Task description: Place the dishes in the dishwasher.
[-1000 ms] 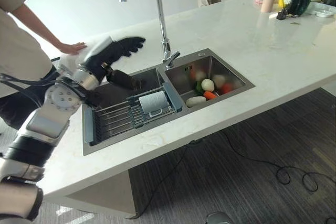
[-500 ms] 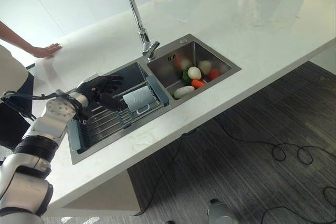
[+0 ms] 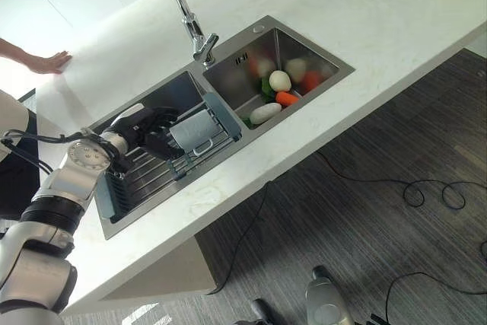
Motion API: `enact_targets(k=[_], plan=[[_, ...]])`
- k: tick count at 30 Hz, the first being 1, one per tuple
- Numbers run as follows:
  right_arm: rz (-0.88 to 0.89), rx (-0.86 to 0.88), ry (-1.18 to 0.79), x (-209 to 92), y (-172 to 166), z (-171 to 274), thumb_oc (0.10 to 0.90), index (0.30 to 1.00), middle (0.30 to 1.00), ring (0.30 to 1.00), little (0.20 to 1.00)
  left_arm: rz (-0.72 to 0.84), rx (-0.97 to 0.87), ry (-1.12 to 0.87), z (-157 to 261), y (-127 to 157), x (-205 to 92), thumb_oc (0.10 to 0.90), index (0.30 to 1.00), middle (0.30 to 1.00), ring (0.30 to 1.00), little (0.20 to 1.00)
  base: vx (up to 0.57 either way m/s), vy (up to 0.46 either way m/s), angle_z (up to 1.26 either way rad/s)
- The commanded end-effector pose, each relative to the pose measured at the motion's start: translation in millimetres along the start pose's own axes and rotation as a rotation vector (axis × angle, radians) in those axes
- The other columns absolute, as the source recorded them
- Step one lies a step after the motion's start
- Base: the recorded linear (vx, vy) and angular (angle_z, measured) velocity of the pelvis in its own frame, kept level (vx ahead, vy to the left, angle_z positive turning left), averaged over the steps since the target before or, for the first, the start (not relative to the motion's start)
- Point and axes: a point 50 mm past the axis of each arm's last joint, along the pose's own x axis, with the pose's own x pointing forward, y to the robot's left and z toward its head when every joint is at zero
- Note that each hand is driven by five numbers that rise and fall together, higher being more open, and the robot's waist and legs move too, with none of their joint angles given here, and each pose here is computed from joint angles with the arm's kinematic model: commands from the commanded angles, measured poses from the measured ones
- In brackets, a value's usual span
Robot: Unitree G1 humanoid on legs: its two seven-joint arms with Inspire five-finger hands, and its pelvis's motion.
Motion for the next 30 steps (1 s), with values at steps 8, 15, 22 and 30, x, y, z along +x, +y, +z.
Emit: enact_targets(k=[8, 15, 22, 30], plan=[[0.003, -0.026, -0.066, -10, -20, 14, 0.800, 0.900, 0.900, 0.900, 0.900, 0.294, 0.059, -0.223, 61, 54, -9, 0.800, 0.900, 0.900, 0.900, 0.900, 0.02, 0.000, -0.09], [0.015, -0.024, -0.094, -9, -18, 23, 0.800, 0.900, 0.900, 0.900, 0.900, 0.269, 0.080, -0.230, 66, 49, -5, 0.800, 0.900, 0.900, 0.900, 0.900, 0.00, -0.002, -0.07], [0.023, -0.030, -0.138, -8, -17, 37, 0.800, 0.900, 0.900, 0.900, 0.900, 0.217, 0.106, -0.131, 56, 39, 2, 0.800, 0.900, 0.900, 0.900, 0.900, 0.00, 0.000, 0.00], [0.057, -0.025, -0.193, -7, -10, 55, 0.800, 0.900, 0.900, 0.900, 0.900, 0.200, 0.305, 0.056, 36, 43, 6, 0.800, 0.900, 0.900, 0.900, 0.900, -0.03, 0.000, -0.05]])
